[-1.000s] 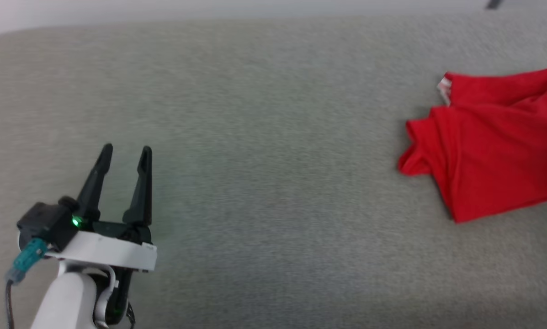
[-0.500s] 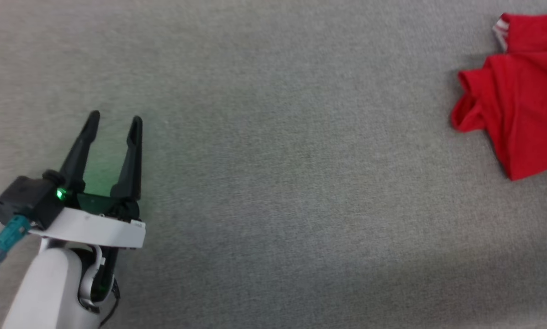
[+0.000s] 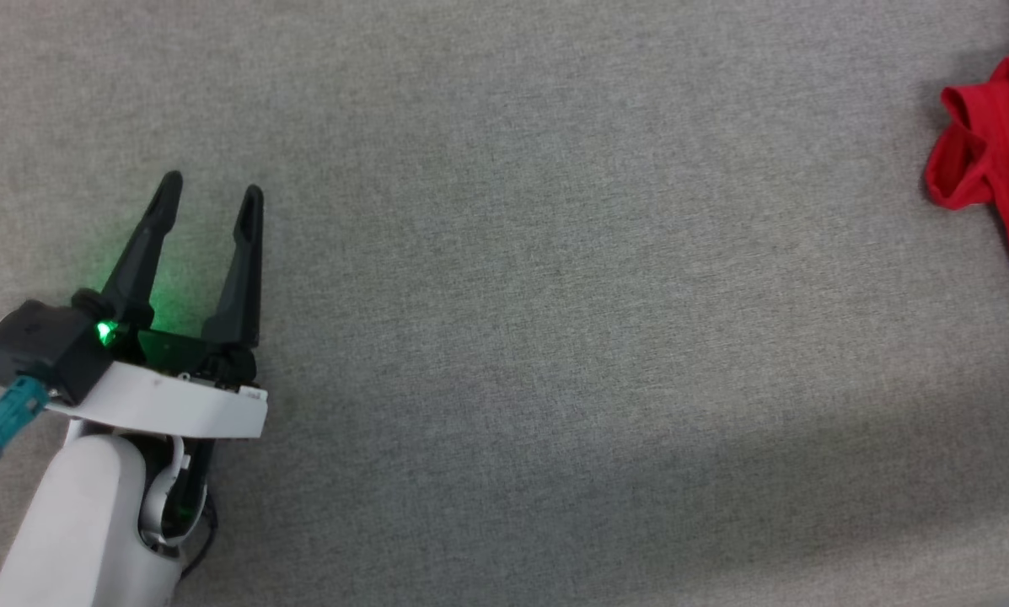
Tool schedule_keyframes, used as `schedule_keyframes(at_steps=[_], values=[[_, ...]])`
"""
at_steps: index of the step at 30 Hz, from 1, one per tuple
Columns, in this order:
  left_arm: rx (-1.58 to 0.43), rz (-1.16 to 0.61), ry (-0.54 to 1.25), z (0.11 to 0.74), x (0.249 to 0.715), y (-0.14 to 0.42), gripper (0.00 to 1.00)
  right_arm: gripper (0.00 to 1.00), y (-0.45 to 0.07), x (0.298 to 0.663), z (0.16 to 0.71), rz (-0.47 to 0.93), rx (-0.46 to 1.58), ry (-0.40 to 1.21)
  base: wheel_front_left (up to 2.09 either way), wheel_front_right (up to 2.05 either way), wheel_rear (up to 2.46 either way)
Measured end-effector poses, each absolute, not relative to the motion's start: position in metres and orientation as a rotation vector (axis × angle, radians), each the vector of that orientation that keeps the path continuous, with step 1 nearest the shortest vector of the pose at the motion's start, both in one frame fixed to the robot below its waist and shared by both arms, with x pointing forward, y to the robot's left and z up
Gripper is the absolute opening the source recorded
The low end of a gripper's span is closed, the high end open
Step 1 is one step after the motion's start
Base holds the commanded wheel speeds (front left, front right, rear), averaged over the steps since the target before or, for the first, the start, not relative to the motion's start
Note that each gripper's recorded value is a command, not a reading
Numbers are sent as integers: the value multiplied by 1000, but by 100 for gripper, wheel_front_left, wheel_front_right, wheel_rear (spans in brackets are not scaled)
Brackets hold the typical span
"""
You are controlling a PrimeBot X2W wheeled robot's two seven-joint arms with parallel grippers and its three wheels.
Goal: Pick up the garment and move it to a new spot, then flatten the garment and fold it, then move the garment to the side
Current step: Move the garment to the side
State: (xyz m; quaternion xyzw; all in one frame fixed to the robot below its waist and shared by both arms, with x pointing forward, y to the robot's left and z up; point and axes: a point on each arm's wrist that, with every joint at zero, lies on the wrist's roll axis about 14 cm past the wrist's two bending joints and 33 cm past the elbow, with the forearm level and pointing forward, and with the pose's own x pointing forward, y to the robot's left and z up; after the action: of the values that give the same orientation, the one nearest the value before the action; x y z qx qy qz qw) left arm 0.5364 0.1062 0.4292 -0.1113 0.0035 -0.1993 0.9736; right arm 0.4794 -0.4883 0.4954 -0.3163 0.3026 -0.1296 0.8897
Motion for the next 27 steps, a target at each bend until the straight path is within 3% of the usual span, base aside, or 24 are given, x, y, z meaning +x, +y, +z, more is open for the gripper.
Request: schedule_keyframes(at_steps=[2, 5, 7, 11, 13, 27], values=[[-223, -401, 8, 428, 537, 107, 100, 2, -490, 481, 491, -279, -645, 634, 0, 0, 0], [-223, -400, 9, 428, 537, 108, 100, 40, -491, 483, 485, -292, -629, 642, 0, 0, 0], [-222, -398, 7, 429, 537, 109, 100, 52, -492, 483, 482, -302, -613, 647, 0, 0, 0], [-218, -391, 3, 433, 535, 111, 100, 88, -489, 480, 472, -311, -577, 665, 0, 0, 0], [-215, -386, -3, 437, 535, 113, 100, 100, -488, 480, 473, -313, -570, 659, 0, 0, 0], [-211, -336, -34, 468, 509, 127, 100, 100, -444, 496, 524, -234, -448, 352, 0, 0, 0]])
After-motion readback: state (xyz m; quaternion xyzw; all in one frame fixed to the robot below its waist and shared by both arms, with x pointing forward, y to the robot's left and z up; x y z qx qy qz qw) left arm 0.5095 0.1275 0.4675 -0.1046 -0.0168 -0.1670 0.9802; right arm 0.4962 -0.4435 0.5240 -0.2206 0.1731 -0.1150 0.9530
